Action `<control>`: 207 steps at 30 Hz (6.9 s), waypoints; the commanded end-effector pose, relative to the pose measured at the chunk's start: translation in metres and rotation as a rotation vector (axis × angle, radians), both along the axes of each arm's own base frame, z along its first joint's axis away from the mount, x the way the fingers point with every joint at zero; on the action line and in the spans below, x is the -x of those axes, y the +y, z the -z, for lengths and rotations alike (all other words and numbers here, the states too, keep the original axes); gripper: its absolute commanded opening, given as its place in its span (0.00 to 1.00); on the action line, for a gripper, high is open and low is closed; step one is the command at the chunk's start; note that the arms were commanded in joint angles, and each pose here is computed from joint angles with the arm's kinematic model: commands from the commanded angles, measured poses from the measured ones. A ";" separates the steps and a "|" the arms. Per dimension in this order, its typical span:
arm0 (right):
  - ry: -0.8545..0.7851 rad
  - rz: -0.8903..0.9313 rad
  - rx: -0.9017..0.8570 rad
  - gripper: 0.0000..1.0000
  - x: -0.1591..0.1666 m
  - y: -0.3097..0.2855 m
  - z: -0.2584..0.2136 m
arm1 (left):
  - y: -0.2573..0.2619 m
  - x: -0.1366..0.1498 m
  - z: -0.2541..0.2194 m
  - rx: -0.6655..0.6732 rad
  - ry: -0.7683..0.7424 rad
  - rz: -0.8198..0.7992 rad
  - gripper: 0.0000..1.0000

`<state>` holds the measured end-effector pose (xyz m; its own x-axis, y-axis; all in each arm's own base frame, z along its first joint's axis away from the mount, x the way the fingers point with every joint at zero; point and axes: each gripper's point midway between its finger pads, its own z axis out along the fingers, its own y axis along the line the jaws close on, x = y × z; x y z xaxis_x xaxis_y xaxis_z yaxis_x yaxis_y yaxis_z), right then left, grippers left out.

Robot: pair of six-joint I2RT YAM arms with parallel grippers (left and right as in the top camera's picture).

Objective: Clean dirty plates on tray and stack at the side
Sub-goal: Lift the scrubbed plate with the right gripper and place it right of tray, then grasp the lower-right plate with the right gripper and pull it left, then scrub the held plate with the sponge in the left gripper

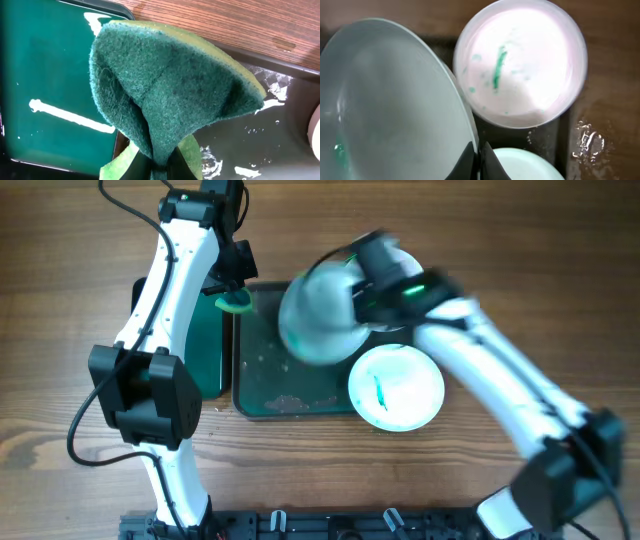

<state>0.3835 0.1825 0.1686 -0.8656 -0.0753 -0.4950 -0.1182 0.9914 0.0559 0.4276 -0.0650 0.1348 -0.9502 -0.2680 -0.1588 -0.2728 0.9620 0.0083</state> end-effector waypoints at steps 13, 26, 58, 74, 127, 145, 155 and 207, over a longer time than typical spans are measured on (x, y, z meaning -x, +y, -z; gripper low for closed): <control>0.170 0.776 -0.307 0.04 0.046 -0.311 0.046 | 0.001 -0.005 -0.011 0.008 -0.036 -0.018 0.04; 0.140 0.856 -0.307 0.04 0.063 -0.311 0.144 | 0.001 -0.005 -0.011 0.008 -0.037 -0.017 0.04; 0.560 0.193 -0.219 0.26 0.123 -0.141 0.143 | 0.000 -0.005 -0.011 0.008 -0.039 -0.017 0.04; 0.571 0.204 -0.240 0.04 0.129 -0.133 0.151 | 0.000 -0.005 -0.011 0.008 -0.040 -0.017 0.04; 0.401 0.244 -0.417 0.04 0.056 0.046 0.185 | -0.146 0.106 0.130 0.509 0.209 0.442 0.04; 0.402 0.237 -0.417 0.04 0.056 0.046 0.185 | -0.040 0.041 0.121 -0.131 0.006 0.032 0.04; 0.405 0.222 -0.420 0.04 0.057 0.048 0.185 | -0.165 0.082 0.106 0.510 0.136 0.451 0.04; 0.432 0.165 -0.337 0.04 0.062 0.041 0.172 | -0.019 0.019 0.069 0.002 0.049 0.032 0.04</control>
<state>0.3211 0.2325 0.0011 -0.9746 0.2156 -0.0606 0.1670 0.8799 0.4448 0.3838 -0.1110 0.0352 -0.9867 -0.1494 -0.0642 -0.1505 0.9885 0.0137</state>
